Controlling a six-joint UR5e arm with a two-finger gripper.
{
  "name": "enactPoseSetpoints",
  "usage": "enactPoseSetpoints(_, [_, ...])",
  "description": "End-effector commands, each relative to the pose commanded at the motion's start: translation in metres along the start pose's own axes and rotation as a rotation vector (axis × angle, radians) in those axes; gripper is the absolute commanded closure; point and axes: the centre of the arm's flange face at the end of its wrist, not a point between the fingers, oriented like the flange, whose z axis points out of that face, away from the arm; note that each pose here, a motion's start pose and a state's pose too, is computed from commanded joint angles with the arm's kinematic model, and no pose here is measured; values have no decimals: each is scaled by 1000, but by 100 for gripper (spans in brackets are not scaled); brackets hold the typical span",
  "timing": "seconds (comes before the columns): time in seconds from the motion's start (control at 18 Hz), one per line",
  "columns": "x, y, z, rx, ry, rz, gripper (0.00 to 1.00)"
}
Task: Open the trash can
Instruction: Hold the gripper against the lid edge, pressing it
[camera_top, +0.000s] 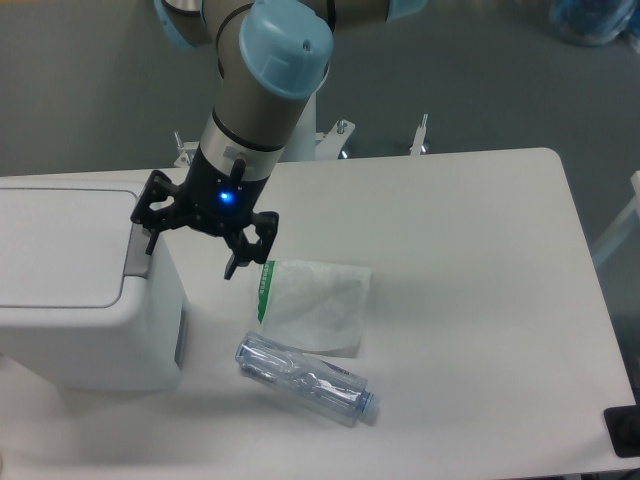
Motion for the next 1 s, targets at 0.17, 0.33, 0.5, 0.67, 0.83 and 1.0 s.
enactPoseSetpoints(0.17, [2,0,2,-2,1,4,0])
enactPoseSetpoints(0.33, [2,0,4,-4,2,-5,0])
enactPoseSetpoints(0.5, [0,0,6,-7,2,-27,0])
enactPoseSetpoints(0.67, [0,0,7,-7,4,-28,0])
enactPoseSetpoints(0.83, [0,0,7,-7,2,-27,0])
enactPoseSetpoints(1.0, [0,0,8,-4,1,-28,0])
